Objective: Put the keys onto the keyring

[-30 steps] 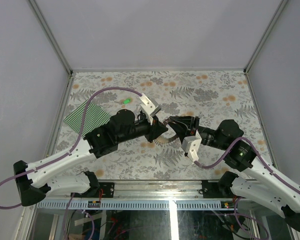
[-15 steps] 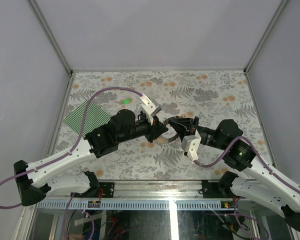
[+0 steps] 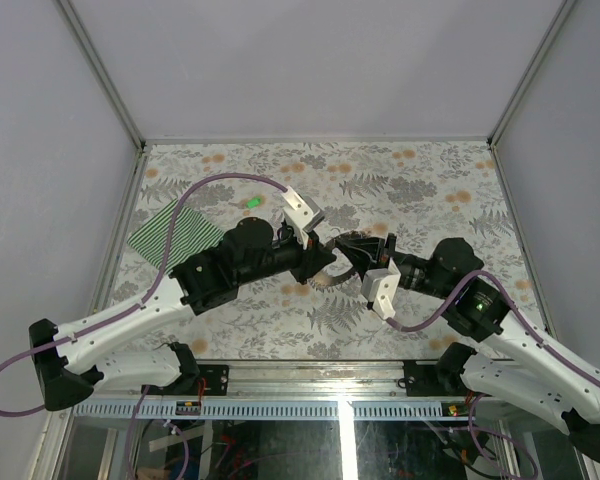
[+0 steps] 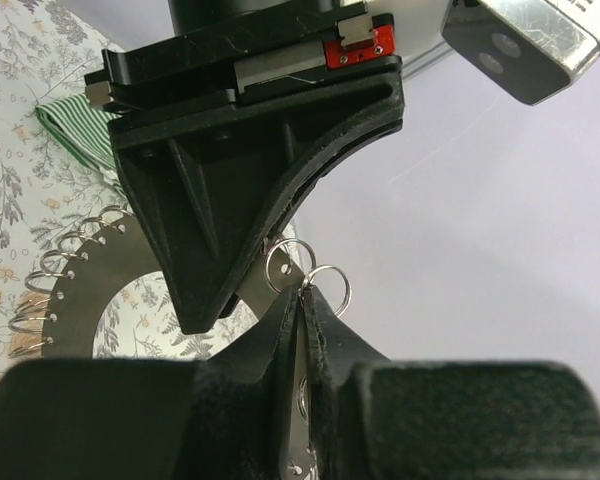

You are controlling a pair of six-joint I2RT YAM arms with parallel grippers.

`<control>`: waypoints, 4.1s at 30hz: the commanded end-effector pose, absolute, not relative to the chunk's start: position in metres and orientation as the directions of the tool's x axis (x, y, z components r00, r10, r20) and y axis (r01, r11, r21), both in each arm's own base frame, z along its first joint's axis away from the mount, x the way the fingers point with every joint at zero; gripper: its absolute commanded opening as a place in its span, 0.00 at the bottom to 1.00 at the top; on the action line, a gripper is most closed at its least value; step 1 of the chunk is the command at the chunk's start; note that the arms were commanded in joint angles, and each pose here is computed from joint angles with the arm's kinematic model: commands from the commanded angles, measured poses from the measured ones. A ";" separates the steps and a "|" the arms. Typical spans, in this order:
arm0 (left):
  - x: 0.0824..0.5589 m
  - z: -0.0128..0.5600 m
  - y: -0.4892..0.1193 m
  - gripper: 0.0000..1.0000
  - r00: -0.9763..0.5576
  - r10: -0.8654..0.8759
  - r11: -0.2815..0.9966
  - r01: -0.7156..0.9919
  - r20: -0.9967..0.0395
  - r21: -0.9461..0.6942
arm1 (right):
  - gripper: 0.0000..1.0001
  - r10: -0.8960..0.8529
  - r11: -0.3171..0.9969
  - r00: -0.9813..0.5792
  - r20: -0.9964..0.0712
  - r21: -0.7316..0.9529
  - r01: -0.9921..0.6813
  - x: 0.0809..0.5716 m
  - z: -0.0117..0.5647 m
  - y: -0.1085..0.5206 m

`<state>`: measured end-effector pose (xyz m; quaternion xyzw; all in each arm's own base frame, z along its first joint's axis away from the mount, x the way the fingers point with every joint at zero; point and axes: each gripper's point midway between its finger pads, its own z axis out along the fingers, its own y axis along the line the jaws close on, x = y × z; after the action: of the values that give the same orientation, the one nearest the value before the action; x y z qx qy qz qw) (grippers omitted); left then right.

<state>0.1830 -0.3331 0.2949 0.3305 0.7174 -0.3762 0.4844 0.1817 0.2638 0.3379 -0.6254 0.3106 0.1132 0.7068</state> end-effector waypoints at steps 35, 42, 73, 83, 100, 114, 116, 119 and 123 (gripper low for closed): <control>0.197 0.324 -0.327 0.00 -0.189 0.142 0.532 0.842 -0.972 -0.086 | 0.44 -0.240 0.181 0.812 -0.533 -0.846 -0.502 0.185 0.357 0.265; 0.197 0.324 -0.328 0.00 -0.181 0.150 0.525 0.848 -0.972 -0.077 | 0.41 -0.271 0.154 0.803 -0.530 -0.848 -0.508 0.192 0.346 0.269; 0.198 0.324 -0.328 0.00 -0.168 0.146 0.528 0.846 -0.975 -0.067 | 0.00 -0.234 0.311 0.723 -0.650 -0.755 -0.578 0.195 0.360 0.259; 0.190 0.337 -0.327 0.11 -0.139 0.099 0.492 0.868 -0.985 -0.073 | 0.00 -0.102 0.423 0.638 -0.763 -0.614 -0.667 0.189 0.372 0.257; 0.174 0.354 -0.332 0.32 -0.111 0.030 0.407 0.909 -0.993 -0.089 | 0.00 0.183 0.518 0.511 -0.840 -0.360 -0.776 0.181 0.389 0.257; 0.142 0.420 -0.304 0.34 -0.021 -0.160 0.331 0.941 -0.987 -0.074 | 0.00 0.251 0.453 0.530 -0.810 -0.385 -0.804 0.151 0.404 0.249; 0.135 0.426 -0.301 0.32 0.002 -0.179 0.305 0.951 -0.984 -0.053 | 0.00 0.275 0.426 0.522 -0.807 -0.384 -0.819 0.142 0.409 0.248; 0.124 0.432 -0.299 0.28 0.036 -0.189 0.256 0.967 -0.981 -0.014 | 0.00 0.311 0.370 0.506 -0.805 -0.388 -0.844 0.127 0.417 0.249; 0.111 0.439 -0.301 0.28 0.075 -0.193 0.184 0.982 -0.978 0.039 | 0.00 0.360 0.312 0.483 -0.798 -0.385 -0.869 0.111 0.428 0.248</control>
<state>0.1277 -0.2968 0.4231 0.3789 0.5327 -0.4657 0.5964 0.1420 0.2590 0.3704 -0.4324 0.3822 0.3704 0.7279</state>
